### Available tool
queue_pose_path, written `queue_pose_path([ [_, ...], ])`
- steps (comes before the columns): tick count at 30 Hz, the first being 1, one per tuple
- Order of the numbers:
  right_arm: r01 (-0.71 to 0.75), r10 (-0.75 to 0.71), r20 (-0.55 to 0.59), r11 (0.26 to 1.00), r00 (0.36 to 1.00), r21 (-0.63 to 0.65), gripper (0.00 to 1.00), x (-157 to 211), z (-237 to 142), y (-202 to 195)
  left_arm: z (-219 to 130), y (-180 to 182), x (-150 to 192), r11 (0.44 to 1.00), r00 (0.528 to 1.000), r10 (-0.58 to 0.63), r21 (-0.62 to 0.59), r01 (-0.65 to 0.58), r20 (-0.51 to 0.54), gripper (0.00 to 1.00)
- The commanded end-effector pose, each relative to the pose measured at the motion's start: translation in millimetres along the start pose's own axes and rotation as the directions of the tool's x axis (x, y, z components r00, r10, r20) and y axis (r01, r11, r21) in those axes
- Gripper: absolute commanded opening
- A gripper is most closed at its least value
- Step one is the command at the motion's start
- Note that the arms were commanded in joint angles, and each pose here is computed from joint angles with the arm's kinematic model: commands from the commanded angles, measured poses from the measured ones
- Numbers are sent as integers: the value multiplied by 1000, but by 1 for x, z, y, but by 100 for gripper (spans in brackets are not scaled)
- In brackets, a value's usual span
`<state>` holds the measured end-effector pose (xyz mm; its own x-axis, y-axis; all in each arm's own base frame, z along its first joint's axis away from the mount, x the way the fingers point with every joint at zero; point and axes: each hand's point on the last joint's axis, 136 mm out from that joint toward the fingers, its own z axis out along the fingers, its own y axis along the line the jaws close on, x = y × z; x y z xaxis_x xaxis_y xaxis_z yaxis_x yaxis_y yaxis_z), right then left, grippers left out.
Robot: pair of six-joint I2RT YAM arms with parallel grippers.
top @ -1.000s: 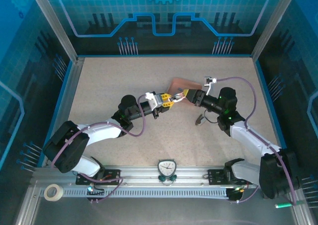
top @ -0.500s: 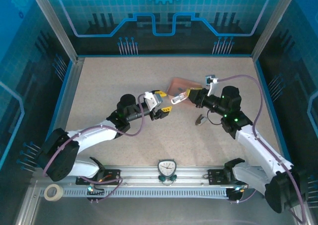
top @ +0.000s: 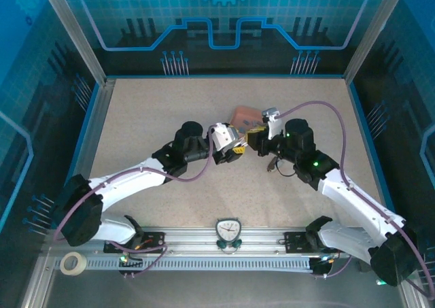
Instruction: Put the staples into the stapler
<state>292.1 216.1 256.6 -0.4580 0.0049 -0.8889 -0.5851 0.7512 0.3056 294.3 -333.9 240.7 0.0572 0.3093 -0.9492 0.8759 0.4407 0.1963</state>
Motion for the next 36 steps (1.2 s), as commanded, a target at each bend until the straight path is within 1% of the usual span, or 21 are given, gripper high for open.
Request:
queue_pose_path([
  [1, 42, -42, 33, 999, 999, 7, 20, -16, -1, 6, 9, 0, 0, 1000, 999, 21, -19, -22, -29, 61],
  [10, 39, -38, 40, 999, 998, -18, 20, -14, 0, 12, 17, 4, 3, 999, 999, -1, -46, -1, -38, 54],
  [14, 37, -36, 40, 999, 999, -25, 20, -13, 2, 13, 18, 3, 1, 999, 1000, -13, -41, 12, -23, 47],
  [17, 35, -34, 41, 999, 999, -37, 20, -13, 2, 15, 18, 4, 0, 999, 1000, -22, -48, 21, -20, 45],
  [21, 34, -32, 43, 998, 999, -46, 20, -13, 2, 17, 18, 7, -2, 998, 999, -27, -62, 26, -18, 37],
  [22, 34, -32, 42, 998, 999, -45, 20, -13, 2, 17, 18, 7, -2, 998, 999, -31, -62, 30, -19, 34],
  [23, 31, -29, 42, 999, 999, -44, 22, -13, 2, 16, 18, 7, -1, 998, 999, -32, -61, 31, -20, 32],
  [25, 19, -18, 46, 999, 999, -30, 31, -14, 1, 14, 17, 9, -1, 996, 999, -42, -74, 40, -21, 26],
  [28, -9, 10, 58, 1000, 998, -9, 50, -15, -3, 10, 13, 12, 7, 993, 997, -60, -104, 54, -52, 24],
  [29, -21, 21, 64, 1000, 998, -2, 54, -16, -5, 7, 11, 15, 11, 989, 994, -81, -130, 71, -71, 22],
  [32, -66, 65, 76, 998, 995, 13, 60, -12, -11, -1, 3, 23, 29, 972, 983, -148, -199, 124, -110, 22],
  [36, -124, 122, 74, 992, 990, 20, 62, -4, -13, -13, -12, 38, 61, 918, 951, -287, -314, 241, -112, 21],
])
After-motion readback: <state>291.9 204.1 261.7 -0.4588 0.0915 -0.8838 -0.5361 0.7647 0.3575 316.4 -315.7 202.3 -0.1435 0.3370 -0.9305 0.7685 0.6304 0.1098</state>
